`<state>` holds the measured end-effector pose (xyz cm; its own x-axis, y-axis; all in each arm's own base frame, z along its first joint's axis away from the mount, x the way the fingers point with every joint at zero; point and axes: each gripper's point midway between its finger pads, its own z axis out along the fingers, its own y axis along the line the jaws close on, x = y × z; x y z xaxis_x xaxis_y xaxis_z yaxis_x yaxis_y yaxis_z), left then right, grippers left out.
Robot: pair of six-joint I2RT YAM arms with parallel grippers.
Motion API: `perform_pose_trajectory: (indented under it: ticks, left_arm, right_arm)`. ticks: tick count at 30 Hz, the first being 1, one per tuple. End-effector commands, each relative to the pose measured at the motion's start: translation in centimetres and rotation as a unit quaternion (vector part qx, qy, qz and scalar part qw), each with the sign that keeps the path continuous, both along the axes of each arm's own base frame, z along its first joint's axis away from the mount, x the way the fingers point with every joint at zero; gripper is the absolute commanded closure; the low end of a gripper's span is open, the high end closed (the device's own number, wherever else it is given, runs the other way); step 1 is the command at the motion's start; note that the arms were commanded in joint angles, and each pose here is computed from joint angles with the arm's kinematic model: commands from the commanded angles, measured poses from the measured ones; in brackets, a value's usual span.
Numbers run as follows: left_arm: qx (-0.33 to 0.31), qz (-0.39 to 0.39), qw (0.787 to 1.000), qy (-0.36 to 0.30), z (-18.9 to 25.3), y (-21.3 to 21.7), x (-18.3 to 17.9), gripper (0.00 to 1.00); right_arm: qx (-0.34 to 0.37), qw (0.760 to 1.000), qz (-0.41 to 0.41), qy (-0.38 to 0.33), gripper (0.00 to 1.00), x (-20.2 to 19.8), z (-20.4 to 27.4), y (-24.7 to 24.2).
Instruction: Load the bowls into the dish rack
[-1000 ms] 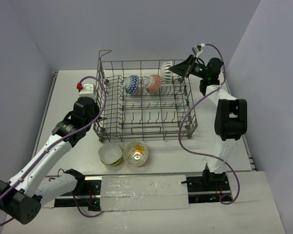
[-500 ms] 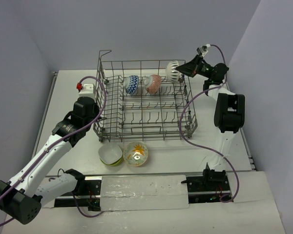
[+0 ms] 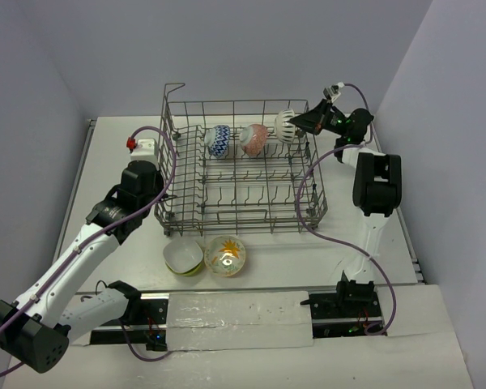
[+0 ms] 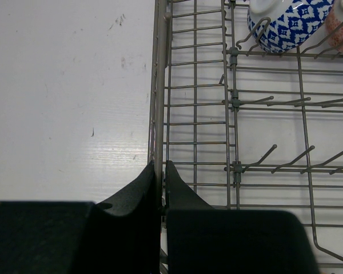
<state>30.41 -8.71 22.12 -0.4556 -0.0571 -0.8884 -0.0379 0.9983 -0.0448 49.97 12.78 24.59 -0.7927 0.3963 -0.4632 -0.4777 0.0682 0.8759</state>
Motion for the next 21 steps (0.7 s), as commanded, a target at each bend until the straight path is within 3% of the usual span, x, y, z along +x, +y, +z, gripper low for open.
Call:
perform_pose_trajectory:
  ticks: [1,18,21]
  left_arm:
    - [0.027,0.005,0.999,0.018,-1.0,1.0,-0.1,1.00]
    - [0.026,0.004,0.999,0.019,-0.9,0.9,0.0,1.00]
    - [0.026,0.005,0.999,0.021,-1.0,0.9,0.0,0.96]
  right_arm:
    - [-0.006,0.998,-0.020,-0.054,1.00,1.0,1.6,-0.5]
    - [-0.025,0.999,-0.041,-0.024,1.00,2.7,-2.6,-0.9]
    - [-0.034,0.998,-0.047,-0.016,0.97,3.0,-3.4,-0.9]
